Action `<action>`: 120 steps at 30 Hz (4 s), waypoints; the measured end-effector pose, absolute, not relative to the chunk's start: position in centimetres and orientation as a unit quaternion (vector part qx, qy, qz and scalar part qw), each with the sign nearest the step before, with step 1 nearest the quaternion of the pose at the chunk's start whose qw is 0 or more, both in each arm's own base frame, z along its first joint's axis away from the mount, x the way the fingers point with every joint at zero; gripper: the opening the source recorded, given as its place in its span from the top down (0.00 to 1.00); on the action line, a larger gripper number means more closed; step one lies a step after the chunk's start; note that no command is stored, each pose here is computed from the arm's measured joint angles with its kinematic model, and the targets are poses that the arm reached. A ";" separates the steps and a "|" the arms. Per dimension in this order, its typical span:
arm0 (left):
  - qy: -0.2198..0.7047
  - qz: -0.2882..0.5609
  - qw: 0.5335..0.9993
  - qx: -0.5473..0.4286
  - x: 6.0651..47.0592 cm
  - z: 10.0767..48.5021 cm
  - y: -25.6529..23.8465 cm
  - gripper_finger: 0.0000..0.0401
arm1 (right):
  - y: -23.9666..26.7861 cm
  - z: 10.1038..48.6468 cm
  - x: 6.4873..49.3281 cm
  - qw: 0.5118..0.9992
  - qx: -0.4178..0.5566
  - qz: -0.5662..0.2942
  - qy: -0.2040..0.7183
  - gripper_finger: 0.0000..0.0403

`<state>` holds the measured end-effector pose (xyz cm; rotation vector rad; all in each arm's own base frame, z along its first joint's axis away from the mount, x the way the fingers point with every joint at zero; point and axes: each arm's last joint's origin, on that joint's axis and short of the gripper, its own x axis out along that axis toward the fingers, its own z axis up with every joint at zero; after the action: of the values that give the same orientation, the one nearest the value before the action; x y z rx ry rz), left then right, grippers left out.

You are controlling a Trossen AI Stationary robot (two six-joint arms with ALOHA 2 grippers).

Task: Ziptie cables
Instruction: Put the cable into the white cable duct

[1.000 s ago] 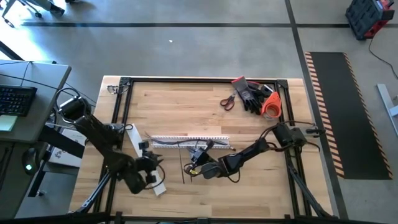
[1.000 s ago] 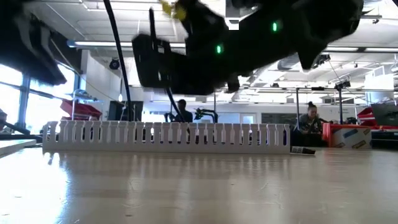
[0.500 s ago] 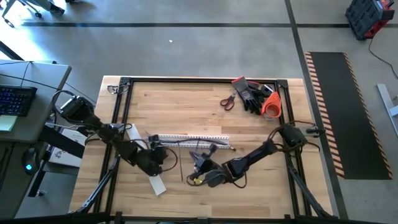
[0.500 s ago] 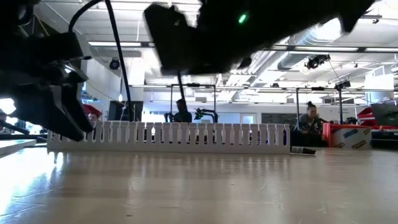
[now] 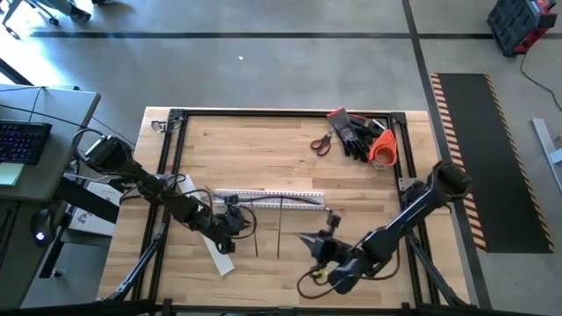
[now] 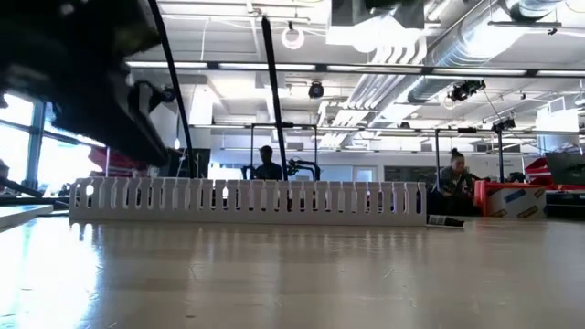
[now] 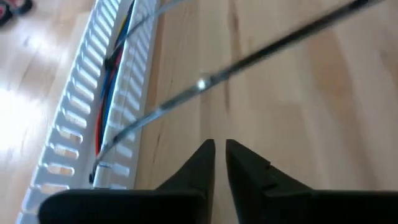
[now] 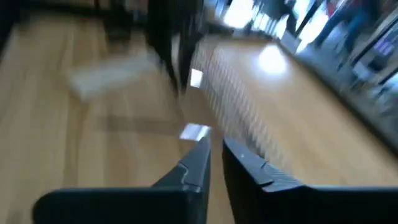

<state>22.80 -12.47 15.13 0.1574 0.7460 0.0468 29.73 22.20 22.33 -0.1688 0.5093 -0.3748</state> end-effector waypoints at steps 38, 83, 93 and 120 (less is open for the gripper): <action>0.244 0.068 0.947 0.195 21.8 17.8 -16.2 0.70 | 16.8 14.8 40.2 0.959 -0.211 -0.097 0.163 1.00; 0.135 0.066 0.964 0.218 24.2 19.0 -16.4 1.00 | 15.5 14.1 40.4 0.953 -0.206 -0.096 0.198 0.98; 0.207 0.136 0.947 0.207 23.1 17.1 -15.7 1.00 | 14.9 15.5 38.6 0.933 -0.189 -0.132 0.275 0.65; 0.290 0.278 0.903 0.151 19.9 14.3 -12.9 1.00 | 10.3 14.1 36.8 0.873 -0.115 -0.212 0.424 0.69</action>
<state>19.94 -12.95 14.34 0.3129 0.5997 0.5741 36.76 10.28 14.07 -0.2402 0.8867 -0.4428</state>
